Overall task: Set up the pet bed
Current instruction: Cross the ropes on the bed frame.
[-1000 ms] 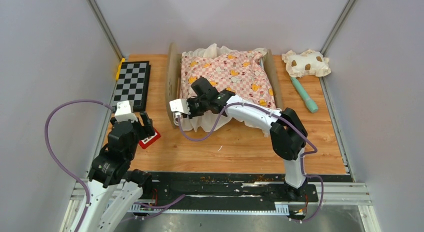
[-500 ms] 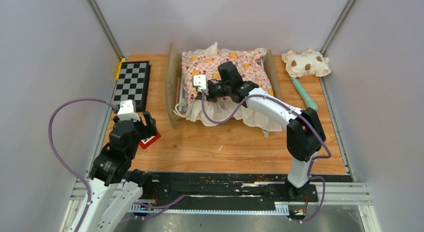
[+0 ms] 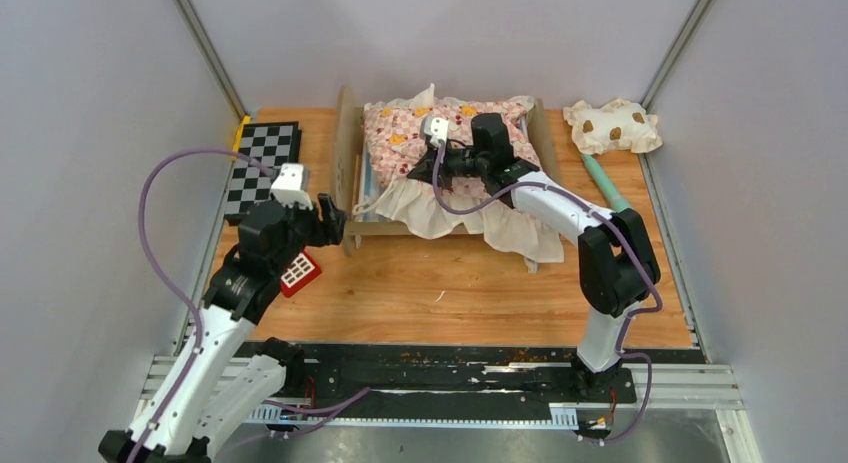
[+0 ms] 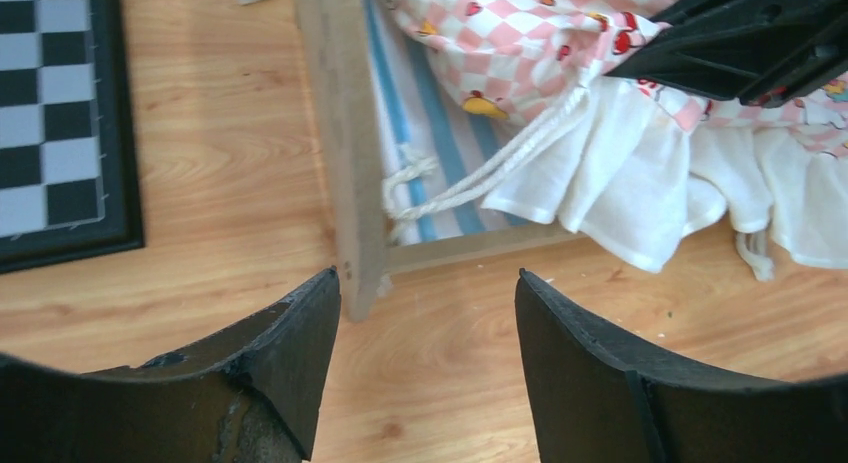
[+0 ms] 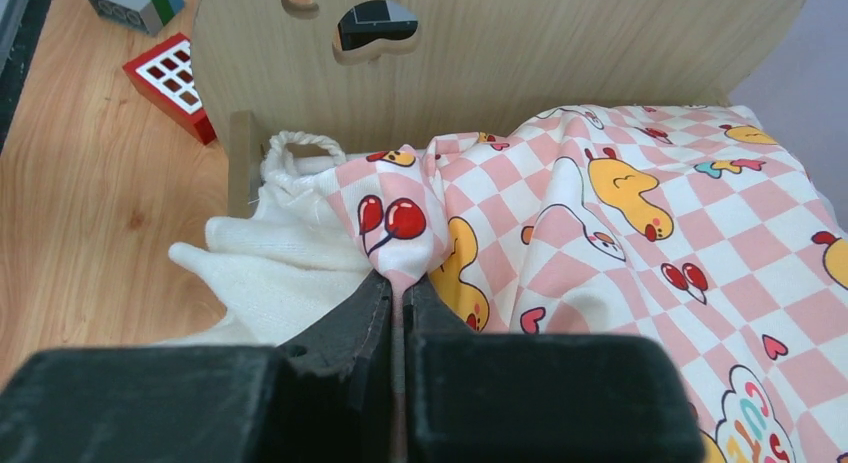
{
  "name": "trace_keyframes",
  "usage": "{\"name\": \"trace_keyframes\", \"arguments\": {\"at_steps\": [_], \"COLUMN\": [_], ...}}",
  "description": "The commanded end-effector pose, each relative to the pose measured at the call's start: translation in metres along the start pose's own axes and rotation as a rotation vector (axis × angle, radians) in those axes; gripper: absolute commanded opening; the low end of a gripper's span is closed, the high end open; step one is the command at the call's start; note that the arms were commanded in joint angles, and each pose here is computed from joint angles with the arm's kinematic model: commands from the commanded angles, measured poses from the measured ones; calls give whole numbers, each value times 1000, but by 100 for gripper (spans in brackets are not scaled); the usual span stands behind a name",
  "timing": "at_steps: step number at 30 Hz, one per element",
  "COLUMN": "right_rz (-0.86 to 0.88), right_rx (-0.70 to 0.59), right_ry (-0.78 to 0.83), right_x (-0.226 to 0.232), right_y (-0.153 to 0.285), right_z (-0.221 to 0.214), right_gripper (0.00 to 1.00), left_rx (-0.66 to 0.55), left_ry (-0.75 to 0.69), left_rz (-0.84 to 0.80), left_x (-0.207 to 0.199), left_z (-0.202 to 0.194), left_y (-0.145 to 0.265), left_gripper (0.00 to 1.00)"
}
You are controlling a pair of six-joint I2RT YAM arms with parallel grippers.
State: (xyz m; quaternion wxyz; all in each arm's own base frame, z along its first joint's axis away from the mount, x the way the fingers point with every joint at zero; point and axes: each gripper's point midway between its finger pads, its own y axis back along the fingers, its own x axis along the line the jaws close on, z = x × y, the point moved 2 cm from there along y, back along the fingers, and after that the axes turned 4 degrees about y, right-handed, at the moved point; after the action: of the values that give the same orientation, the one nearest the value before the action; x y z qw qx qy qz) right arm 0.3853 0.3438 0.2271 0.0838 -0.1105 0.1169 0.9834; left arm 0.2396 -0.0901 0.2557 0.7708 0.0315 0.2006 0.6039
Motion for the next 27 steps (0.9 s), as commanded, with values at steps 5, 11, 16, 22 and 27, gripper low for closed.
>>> {"name": "trace_keyframes", "arguments": {"at_steps": [5, 11, 16, 22, 27], "right_rz": [-34, -66, -90, -85, -79], "right_rx": [-131, -127, -98, -99, -80], "right_ry": [-42, -154, -267, -313, -342], "right_x": [-13, -19, -23, -23, -25], "right_y": [11, 12, 12, 10, 9], "right_z": [45, 55, 59, 61, 61], "right_gripper": [3, 3, 0, 0, 0], "left_rx": [-2, -57, -104, -116, -104], "left_ry": [-68, -147, -235, -312, -363], "left_rz": [-226, -269, -265, -296, -331], "left_x": [-47, -55, -55, -63, -69], "left_z": [35, 48, 63, 77, 80], "left_y": [-33, -56, -66, -75, -86], "left_gripper": [68, 66, 66, 56, 52]}}
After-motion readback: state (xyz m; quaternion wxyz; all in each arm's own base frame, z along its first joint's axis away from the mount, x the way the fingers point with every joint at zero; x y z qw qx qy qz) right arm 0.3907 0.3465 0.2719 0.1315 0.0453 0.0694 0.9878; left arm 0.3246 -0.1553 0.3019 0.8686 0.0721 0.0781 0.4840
